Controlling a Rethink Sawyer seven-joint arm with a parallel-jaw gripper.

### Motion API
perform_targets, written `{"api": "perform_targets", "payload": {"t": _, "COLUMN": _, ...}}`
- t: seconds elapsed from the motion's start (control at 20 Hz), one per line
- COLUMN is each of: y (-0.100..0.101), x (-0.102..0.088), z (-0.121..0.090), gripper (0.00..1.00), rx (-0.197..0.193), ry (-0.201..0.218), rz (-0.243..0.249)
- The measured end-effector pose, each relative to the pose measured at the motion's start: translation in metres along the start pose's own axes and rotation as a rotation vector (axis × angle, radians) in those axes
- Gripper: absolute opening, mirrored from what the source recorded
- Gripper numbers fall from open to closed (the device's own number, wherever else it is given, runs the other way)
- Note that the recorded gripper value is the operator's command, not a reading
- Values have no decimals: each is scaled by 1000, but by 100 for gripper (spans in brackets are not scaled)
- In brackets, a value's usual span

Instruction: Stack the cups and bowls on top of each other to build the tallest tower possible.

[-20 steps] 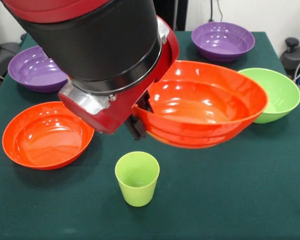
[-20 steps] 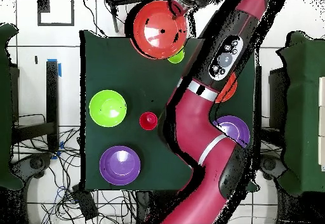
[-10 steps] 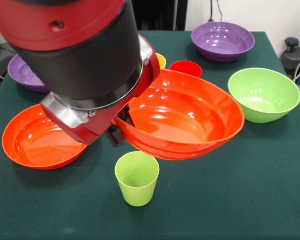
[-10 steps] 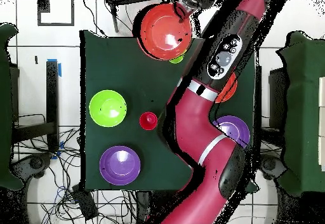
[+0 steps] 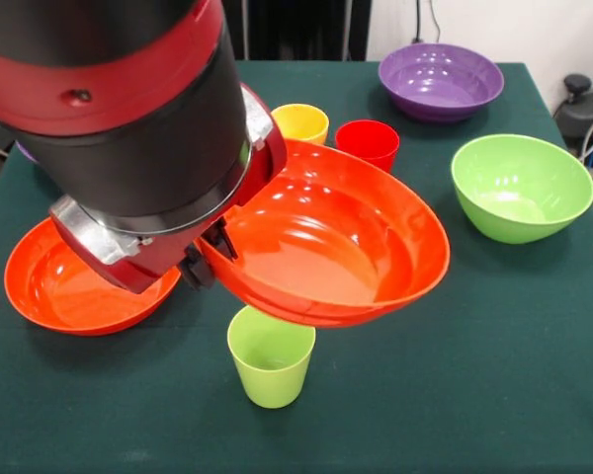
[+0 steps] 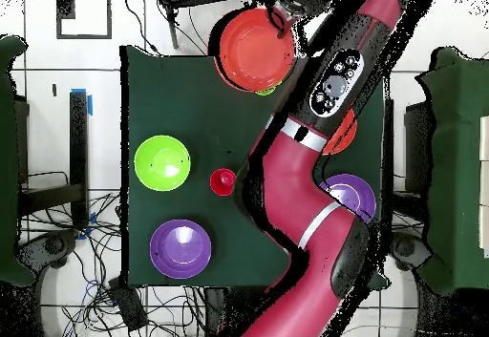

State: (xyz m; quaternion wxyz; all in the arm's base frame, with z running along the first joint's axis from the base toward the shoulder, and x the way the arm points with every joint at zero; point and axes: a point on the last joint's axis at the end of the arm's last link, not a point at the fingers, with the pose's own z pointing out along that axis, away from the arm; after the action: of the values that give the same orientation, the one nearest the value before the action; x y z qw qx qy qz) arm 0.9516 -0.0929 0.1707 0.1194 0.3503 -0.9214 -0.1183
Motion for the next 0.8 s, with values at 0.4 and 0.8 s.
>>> {"api": "perform_targets", "payload": {"t": 0.4, "y": 2, "x": 7, "z": -8, "gripper": 0, "rx": -47, "ry": 23, "rz": 34}}
{"api": "perform_targets", "payload": {"t": 0.8, "y": 15, "x": 13, "z": -20, "gripper": 0, "rx": -163, "ry": 31, "rz": 43}}
